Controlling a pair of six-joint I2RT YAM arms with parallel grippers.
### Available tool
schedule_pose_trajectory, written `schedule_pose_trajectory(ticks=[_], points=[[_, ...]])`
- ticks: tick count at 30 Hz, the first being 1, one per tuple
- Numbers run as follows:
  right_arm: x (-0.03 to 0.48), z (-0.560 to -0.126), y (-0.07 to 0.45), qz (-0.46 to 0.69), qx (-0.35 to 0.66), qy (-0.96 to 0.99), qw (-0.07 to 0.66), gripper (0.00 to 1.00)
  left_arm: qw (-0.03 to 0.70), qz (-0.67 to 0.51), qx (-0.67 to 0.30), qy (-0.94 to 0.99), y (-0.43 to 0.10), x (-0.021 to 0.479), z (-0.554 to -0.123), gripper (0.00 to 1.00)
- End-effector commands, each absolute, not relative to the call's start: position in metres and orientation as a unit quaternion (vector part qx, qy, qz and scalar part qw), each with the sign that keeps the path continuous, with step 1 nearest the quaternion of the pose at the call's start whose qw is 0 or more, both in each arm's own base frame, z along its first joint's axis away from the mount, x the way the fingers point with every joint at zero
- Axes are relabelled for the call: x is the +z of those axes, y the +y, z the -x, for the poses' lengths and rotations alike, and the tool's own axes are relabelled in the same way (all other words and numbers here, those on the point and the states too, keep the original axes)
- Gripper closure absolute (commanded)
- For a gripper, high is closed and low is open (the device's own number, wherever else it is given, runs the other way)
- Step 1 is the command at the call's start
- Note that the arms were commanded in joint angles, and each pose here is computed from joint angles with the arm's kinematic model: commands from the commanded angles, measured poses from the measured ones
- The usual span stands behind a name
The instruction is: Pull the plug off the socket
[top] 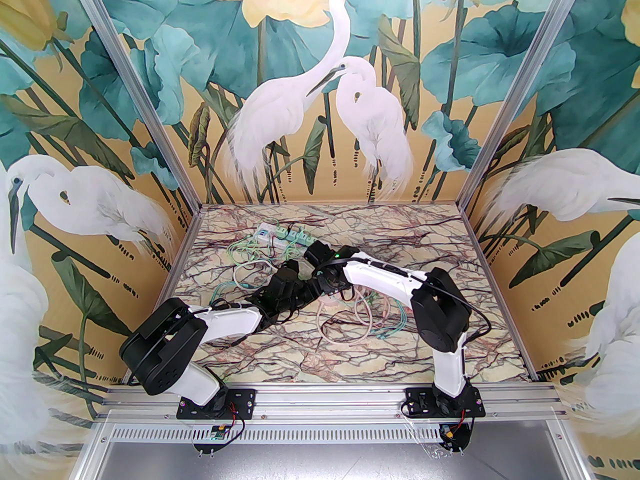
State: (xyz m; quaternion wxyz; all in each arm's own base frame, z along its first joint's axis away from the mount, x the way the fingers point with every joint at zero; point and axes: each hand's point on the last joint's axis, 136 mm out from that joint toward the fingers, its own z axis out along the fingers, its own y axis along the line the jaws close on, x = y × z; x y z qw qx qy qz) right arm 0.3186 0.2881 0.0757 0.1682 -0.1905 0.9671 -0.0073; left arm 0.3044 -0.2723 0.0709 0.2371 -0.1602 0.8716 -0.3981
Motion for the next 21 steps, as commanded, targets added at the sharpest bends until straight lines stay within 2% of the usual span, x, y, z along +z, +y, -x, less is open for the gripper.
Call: schedule_pose_trajectory(ticks=[1,8,13,21], points=[[0.116,-0.312,0.309,0.184,0.114,0.958,0.186,0.79,0.132,0.188,-0.225,0.947,-0.215,-0.027,-0.249,0.62],[0.138,-0.320,0.297,0.132,0.226,0.947,0.185,0.81,0.132,0.186,-0.223,0.948,-0.215,-0.028,-0.248,0.62],[0.137,-0.320,0.295,0.132,0.223,0.948,0.182,0.80,0.132,0.185,-0.224,0.948,-0.215,-0.027,-0.249,0.62],[0.123,-0.313,0.306,0.167,0.150,0.957,0.184,0.80,0.130,0.181,-0.221,0.949,-0.216,-0.027,-0.250,0.62]])
